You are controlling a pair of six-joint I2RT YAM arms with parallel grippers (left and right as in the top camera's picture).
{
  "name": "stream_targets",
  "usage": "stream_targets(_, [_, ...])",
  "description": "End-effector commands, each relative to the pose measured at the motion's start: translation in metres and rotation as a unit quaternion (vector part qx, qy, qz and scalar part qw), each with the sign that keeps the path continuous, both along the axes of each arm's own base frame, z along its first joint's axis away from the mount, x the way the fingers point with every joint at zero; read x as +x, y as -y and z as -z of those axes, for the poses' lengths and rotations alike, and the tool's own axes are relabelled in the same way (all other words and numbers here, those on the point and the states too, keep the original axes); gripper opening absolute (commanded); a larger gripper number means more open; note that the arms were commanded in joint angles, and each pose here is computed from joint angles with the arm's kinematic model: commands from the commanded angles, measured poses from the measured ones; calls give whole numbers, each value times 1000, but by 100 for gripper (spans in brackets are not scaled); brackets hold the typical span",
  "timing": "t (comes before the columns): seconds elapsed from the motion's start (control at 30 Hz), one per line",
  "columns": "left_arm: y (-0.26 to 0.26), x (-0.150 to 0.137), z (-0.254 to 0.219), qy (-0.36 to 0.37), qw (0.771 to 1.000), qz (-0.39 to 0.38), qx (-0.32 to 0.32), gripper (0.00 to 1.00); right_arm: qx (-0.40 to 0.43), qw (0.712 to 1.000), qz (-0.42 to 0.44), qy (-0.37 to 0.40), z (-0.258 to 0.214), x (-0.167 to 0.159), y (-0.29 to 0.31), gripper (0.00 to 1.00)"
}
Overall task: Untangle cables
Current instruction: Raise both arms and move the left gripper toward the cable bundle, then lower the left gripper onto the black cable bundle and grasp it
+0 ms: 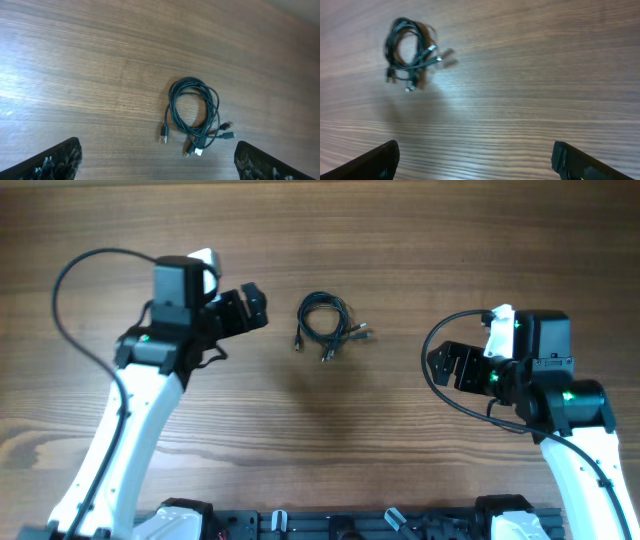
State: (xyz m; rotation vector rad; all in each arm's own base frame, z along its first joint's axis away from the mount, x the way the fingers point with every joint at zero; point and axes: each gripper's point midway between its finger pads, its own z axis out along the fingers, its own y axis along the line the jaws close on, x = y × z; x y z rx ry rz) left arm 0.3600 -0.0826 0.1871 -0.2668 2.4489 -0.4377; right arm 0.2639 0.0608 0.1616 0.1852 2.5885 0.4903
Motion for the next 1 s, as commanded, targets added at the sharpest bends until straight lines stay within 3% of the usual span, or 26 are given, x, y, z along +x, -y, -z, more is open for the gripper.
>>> stream_targets(0.0, [19, 18, 17, -6, 1000, 4, 31, 99, 34, 999, 9, 3, -10, 4, -7, 100])
stream_targets(0.07, [29, 21, 32, -23, 999, 7, 28, 99, 35, 999, 11, 0, -9, 4, -7, 100])
stream_targets(0.2, [52, 26, 63, -46, 998, 32, 35, 89, 34, 999, 12, -6, -8, 1, -7, 100])
stream_targets(0.5, [72, 29, 128, -91, 991, 49, 89, 84, 43, 998, 29, -28, -4, -5, -7, 100])
stream_targets(0.57, [75, 29, 141, -100, 989, 53, 93, 79, 44, 998, 30, -29, -4, -5, -7, 100])
stream_targets(0.63, [77, 30, 150, -105, 988, 55, 96, 61, 44, 998, 30, -29, -4, -5, -7, 100])
stream_targets(0.7, [78, 32, 156, -105, 988, 55, 96, 54, 45, 998, 31, -30, -4, -6, -7, 100])
stream_targets(0.97, [84, 44, 156, -90, 993, 32, 72, 53, 49, 997, 40, -43, -1, -9, -7, 100])
